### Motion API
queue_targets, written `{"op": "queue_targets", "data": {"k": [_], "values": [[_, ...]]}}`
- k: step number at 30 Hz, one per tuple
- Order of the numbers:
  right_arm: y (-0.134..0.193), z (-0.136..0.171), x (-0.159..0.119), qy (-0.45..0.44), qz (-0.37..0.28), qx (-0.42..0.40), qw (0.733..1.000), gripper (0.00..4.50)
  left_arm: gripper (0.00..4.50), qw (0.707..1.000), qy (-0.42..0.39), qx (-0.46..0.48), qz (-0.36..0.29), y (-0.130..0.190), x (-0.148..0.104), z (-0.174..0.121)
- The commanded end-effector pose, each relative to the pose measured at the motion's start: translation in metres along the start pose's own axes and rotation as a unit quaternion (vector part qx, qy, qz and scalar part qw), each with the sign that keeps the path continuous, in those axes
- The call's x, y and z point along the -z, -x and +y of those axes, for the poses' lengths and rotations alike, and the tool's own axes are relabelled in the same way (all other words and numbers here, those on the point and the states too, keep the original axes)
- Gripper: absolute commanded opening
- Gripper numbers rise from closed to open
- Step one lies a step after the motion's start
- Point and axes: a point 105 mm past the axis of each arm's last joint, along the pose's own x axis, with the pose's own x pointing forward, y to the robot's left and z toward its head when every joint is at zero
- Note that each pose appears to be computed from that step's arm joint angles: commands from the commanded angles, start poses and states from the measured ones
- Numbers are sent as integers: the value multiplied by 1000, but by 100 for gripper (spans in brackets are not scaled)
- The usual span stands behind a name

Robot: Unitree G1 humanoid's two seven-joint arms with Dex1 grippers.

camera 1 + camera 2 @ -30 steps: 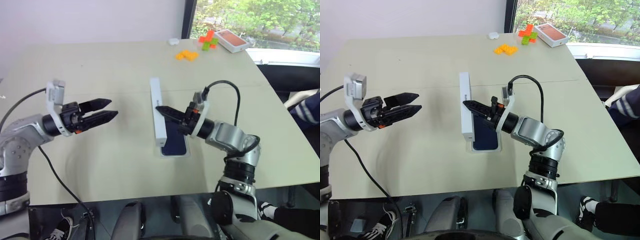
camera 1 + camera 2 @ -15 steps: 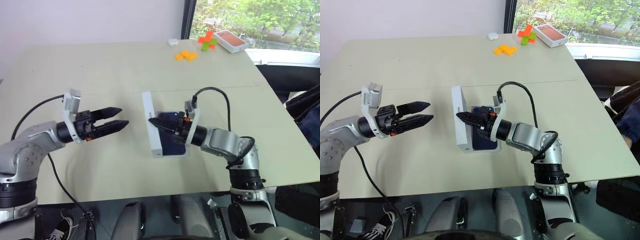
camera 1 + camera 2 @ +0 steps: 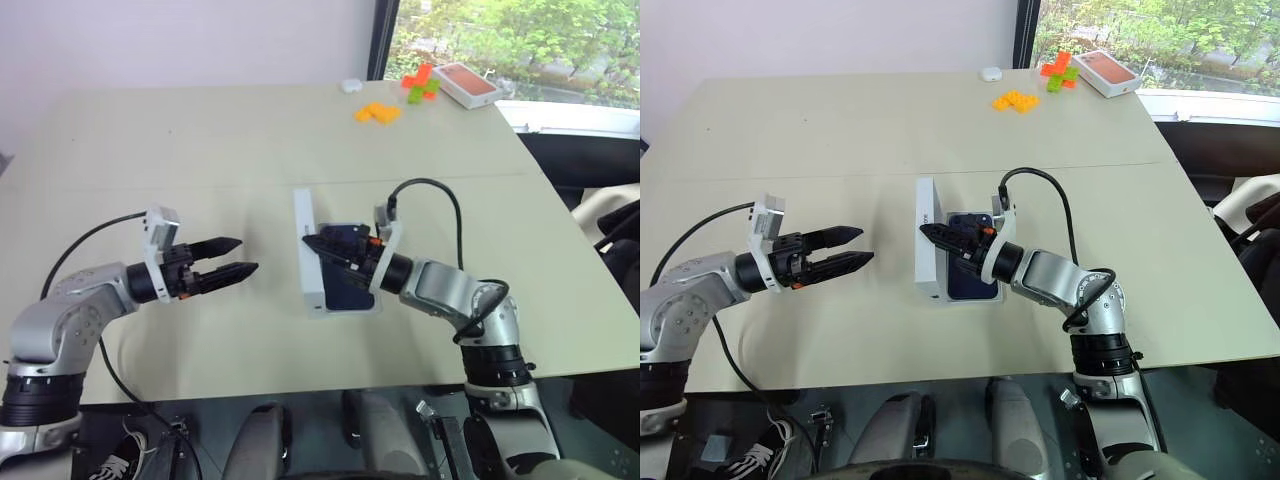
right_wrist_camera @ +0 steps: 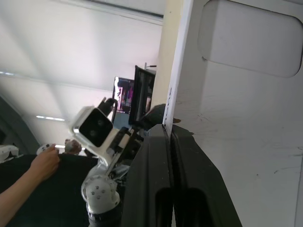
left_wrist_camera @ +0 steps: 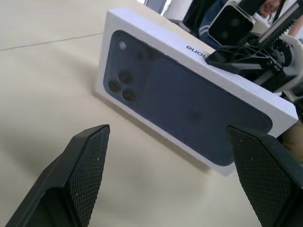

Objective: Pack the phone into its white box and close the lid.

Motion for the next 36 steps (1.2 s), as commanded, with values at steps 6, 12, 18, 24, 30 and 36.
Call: {"op": "queue_targets", "data": {"k": [6, 12, 18, 24, 30, 36], "values": [[-9, 26, 0, 16, -1, -17, 1000, 6, 416, 999, -20, 13, -23, 1, -16, -4], [0, 6, -4, 19, -7, 15, 1000, 6, 416, 1000, -18, 14, -18, -2, -10, -5], [14, 0, -6, 21, -5, 24, 999, 6, 416, 1000, -12, 9, -9, -17, 9, -3], [17, -1, -12, 34, -13, 31, 999, 0, 283, 1000, 21, 12, -14, -41, 26, -1], [18, -2, -11, 41, -14, 34, 999, 0, 1, 999, 24, 21, -28, -71, 27, -9], [19, -4, -12, 46, -14, 37, 998, 59, 0, 999, 6, 19, -27, -81, 25, -8]]}}
